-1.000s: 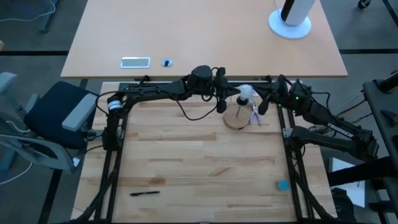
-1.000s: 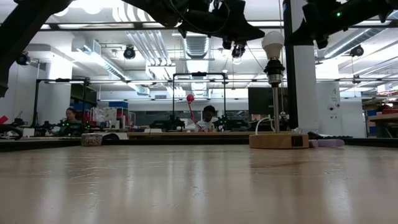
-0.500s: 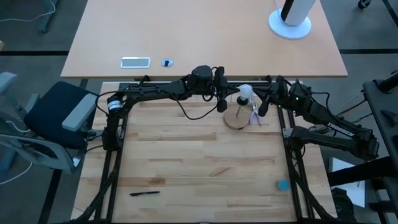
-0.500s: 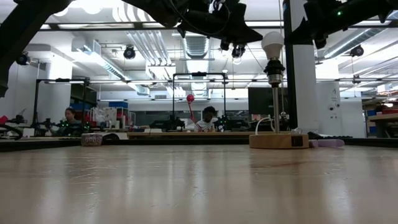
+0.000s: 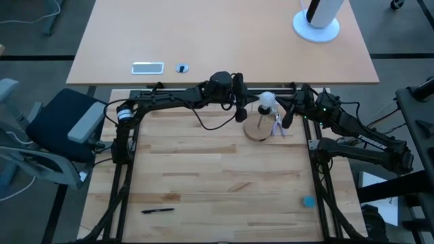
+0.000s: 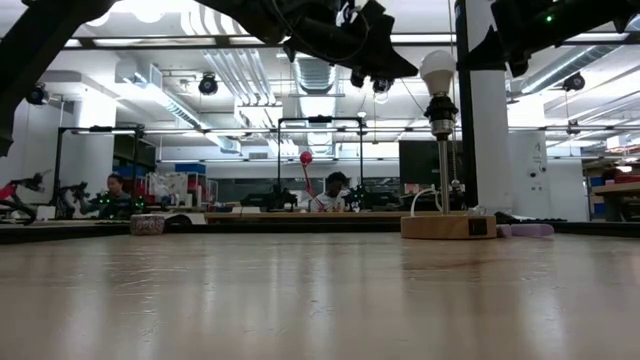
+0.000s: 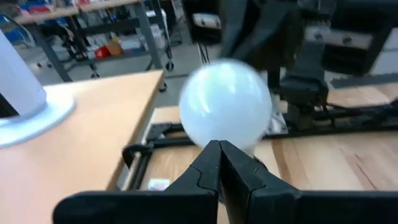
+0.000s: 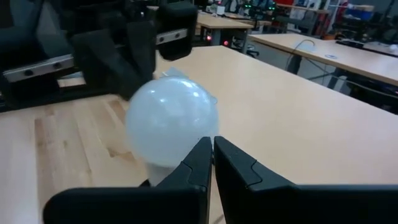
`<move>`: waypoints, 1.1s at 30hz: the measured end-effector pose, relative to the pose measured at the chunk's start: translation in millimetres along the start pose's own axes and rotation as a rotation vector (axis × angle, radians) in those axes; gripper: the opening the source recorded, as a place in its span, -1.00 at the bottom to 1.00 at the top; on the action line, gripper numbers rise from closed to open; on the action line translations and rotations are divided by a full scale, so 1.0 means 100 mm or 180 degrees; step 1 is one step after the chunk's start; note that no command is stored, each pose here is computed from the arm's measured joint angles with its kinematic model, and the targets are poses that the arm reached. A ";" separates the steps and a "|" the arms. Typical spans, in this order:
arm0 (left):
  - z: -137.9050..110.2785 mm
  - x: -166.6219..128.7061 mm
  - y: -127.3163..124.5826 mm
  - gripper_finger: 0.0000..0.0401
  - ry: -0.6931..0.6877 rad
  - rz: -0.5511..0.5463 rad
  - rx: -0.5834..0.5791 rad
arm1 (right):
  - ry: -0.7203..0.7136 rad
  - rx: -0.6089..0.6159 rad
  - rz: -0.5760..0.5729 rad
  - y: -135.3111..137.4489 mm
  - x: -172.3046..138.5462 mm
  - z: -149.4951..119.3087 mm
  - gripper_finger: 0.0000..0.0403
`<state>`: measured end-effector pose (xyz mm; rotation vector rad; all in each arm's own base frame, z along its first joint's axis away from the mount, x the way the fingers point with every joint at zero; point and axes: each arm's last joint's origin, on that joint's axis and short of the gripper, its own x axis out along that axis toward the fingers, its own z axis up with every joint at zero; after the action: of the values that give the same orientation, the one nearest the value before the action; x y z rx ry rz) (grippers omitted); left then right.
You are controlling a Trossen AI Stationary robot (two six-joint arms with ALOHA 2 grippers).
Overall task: Screw lightbulb
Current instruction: Insert the lightbulb on the lamp
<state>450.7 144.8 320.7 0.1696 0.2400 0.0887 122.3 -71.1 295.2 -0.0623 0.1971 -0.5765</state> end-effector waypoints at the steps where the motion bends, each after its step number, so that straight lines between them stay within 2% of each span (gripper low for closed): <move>1: -0.01 0.00 0.00 -1.00 0.0023 -0.0015 -0.0003 | 0.0001 -0.0014 -0.0014 0.00 0.00 0.00 -0.94; 12: 0.04 -0.03 -0.05 -1.00 0.0003 -0.0099 -0.0015 | 0.0104 -0.0076 -0.0011 0.01 0.12 -0.03 -0.94; 25: 0.07 -0.04 -0.04 -1.00 -0.0070 -0.0076 0.0071 | 0.0228 0.0064 0.0039 0.01 0.06 -0.07 -0.94; 33: 0.06 -0.08 -0.04 -1.00 0.0092 -0.0050 0.0059 | 0.0220 0.0109 -0.0157 -0.01 0.00 -0.07 -0.94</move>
<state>444.8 139.0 327.3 0.1850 0.2709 0.0735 120.3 -72.0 289.0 -0.0140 0.2534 -0.6316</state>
